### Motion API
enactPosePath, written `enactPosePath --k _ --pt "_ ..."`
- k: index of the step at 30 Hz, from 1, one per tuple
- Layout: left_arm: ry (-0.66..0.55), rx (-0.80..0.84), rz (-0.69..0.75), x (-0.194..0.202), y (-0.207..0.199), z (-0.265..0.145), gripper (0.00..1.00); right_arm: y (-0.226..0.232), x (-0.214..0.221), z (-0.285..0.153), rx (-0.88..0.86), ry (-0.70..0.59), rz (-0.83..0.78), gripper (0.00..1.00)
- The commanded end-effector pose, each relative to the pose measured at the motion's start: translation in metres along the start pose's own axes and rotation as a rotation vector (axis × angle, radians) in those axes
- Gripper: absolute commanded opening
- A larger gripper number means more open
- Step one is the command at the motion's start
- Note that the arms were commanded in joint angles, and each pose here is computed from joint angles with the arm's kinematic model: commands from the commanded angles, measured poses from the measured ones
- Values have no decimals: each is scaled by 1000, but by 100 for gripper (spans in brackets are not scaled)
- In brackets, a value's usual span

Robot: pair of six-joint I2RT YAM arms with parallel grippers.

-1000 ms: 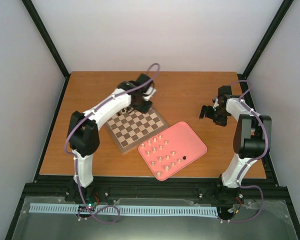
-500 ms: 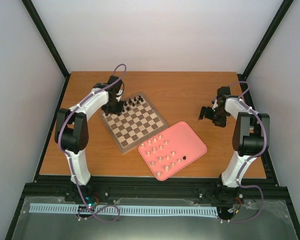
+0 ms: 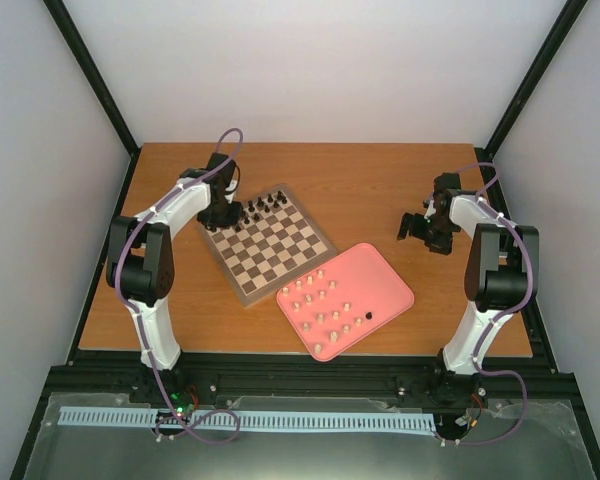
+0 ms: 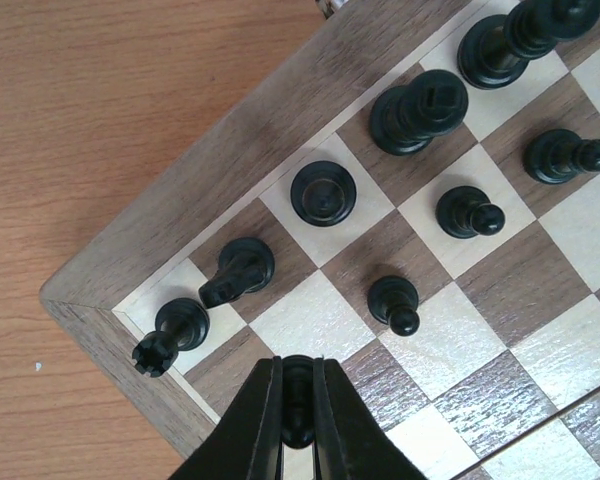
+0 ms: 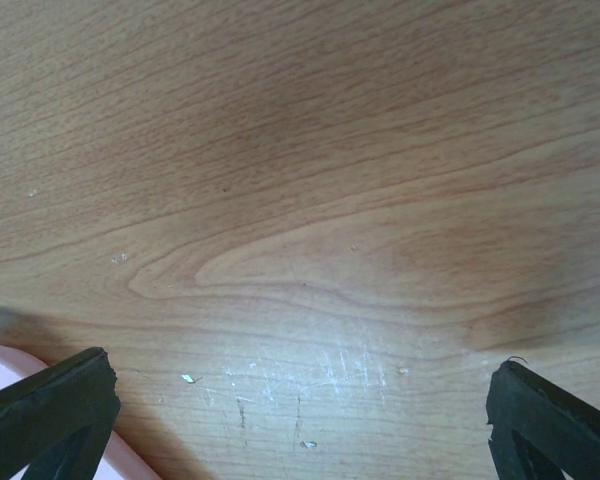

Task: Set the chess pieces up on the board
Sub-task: Place the chess piece on the chessboard.

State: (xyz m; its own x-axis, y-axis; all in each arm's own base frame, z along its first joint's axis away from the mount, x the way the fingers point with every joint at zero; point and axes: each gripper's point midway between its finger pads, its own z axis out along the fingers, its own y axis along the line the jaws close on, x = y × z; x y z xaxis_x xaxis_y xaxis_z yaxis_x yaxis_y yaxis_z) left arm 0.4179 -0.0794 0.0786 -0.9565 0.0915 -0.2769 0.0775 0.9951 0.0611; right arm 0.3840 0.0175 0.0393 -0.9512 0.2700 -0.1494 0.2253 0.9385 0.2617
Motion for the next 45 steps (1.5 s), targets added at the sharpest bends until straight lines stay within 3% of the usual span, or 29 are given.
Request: enactPosePath --k 1,45 --pt "-32 17 -17 -6 -3 -6 7 4 -3 0 -6 -2 -17 100" --pt "33 33 -13 10 -7 19 18 4 1 -3 -10 -5 -22 100"
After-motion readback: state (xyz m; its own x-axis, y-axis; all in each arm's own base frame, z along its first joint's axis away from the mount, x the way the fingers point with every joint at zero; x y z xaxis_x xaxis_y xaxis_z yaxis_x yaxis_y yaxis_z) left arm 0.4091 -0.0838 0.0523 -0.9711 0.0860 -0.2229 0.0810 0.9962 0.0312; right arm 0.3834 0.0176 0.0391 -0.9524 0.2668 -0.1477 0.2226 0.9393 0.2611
